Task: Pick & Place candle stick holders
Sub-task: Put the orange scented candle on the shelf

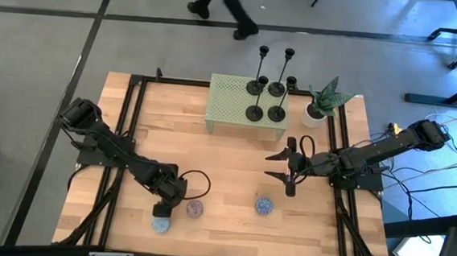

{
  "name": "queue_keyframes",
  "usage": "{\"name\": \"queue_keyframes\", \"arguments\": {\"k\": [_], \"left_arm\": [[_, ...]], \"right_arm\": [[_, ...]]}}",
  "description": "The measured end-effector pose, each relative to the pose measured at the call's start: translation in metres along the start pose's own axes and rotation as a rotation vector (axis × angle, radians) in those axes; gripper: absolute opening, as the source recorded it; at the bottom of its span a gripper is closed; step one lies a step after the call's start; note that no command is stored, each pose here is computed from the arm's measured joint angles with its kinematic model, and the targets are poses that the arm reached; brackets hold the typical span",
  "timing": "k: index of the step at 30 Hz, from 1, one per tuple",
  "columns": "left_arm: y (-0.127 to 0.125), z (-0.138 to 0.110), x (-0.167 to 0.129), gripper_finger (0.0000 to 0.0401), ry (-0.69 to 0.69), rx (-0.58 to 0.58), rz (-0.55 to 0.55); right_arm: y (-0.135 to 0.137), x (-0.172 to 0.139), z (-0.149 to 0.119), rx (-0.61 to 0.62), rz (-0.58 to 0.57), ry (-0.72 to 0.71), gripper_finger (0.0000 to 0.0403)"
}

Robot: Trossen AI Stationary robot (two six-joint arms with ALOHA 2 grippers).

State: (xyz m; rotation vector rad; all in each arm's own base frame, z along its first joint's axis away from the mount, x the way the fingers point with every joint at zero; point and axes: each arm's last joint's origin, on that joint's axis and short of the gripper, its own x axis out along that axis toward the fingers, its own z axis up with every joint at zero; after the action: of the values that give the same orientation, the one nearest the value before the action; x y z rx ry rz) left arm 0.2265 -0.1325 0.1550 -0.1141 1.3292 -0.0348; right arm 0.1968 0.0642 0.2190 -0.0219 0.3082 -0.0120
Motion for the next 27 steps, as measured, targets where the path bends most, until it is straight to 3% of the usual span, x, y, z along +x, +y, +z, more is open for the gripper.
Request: {"name": "queue_keyframes", "arguments": {"k": [3, 8, 16, 21, 27], "left_arm": [[0.003, 0.002, -0.001, 0.0288, -0.006, -0.020, -0.001], [0.009, 0.015, -0.011, 0.0288, -0.002, -0.032, 0.008], [0.031, 0.062, -0.071, 0.0290, 0.004, 0.103, 0.145], [0.060, 0.094, -0.116, 0.0295, -0.077, 0.121, 0.247], [0.119, 0.116, -0.147, 0.0297, -0.133, 0.093, 0.340]], "right_arm": [[0.000, 0.000, 0.000, 0.000, -0.001, 0.000, 0.0225], [0.000, 0.000, 0.000, 0.000, -0.001, 0.000, 0.0225], [0.000, 0.000, 0.000, 0.000, -0.003, 0.000, 0.0225], [0.000, 0.000, 0.000, 0.000, -0.003, 0.000, 0.0225], [0.000, 0.000, 0.000, 0.000, -0.003, 0.000, 0.0225]]}}
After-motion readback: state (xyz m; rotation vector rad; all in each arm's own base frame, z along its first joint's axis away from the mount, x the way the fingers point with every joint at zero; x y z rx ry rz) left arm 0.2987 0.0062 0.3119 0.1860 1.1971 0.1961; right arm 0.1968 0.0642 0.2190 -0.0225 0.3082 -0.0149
